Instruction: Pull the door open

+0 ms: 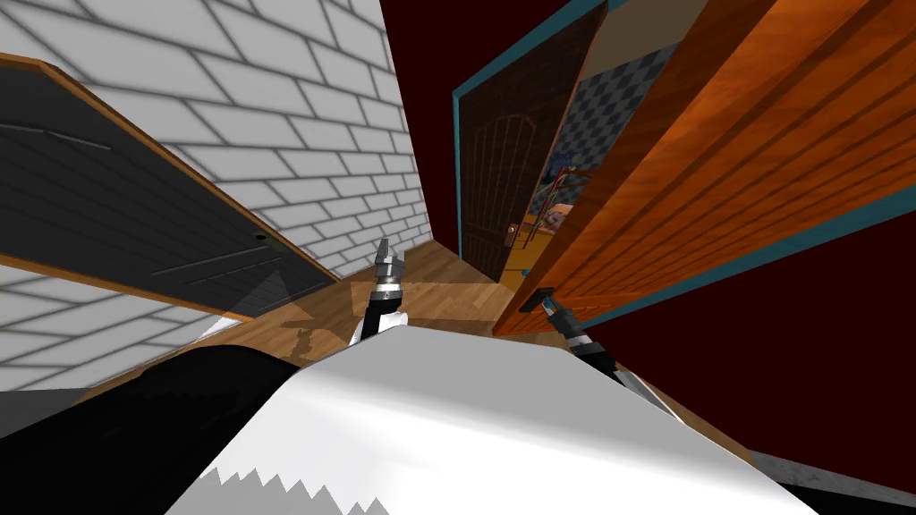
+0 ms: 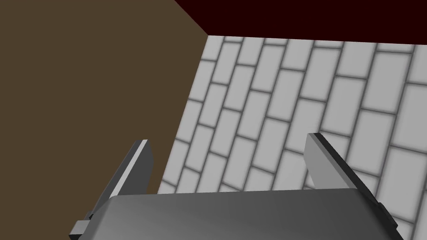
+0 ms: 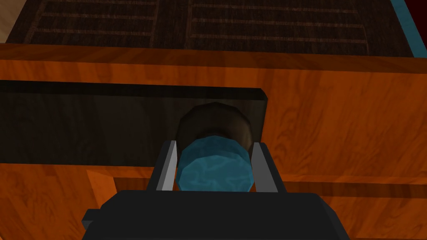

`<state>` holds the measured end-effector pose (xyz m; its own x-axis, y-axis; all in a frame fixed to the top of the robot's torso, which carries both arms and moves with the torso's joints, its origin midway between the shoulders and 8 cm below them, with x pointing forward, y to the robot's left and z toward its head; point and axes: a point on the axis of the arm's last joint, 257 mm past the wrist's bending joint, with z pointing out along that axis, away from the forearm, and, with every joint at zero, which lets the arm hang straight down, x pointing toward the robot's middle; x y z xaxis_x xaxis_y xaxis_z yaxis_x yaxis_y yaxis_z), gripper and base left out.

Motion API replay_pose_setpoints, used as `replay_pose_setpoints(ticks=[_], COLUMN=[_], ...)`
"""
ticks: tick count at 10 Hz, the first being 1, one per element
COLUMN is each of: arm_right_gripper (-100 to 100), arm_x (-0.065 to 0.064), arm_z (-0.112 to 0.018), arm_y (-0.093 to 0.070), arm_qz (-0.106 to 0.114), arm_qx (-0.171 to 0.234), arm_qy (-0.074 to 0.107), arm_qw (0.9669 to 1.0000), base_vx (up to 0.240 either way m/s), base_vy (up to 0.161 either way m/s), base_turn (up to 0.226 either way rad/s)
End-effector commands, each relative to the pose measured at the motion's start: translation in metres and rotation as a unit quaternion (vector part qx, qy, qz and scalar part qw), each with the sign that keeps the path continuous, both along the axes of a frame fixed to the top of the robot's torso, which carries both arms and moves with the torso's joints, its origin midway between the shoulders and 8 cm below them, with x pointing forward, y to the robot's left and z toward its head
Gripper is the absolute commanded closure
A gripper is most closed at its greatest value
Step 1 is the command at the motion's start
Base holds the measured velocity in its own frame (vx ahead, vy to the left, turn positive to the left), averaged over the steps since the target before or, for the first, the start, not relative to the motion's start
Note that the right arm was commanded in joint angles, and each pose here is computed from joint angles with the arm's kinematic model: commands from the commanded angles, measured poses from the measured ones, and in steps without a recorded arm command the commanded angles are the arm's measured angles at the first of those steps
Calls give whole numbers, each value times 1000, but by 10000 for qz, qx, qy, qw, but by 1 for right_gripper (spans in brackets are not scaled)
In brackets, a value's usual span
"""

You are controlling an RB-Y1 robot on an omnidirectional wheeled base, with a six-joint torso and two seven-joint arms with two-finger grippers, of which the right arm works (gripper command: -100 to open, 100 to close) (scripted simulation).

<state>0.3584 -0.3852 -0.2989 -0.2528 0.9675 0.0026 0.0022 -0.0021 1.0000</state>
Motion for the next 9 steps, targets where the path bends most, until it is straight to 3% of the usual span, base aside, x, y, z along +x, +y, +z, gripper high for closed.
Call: replay_pose_setpoints(ticks=[1, 9], arm_right_gripper=[100, 100], arm_x=[-3, -15], arm_z=[2, 1], arm_y=[-3, -4], arm_qz=[31, 252], arm_qx=[-10, -4], arm_qy=[-9, 3], arm_qw=[10000, 9997], base_vx=[-168, -163], base_vy=[-95, -79], base_turn=[81, 112])
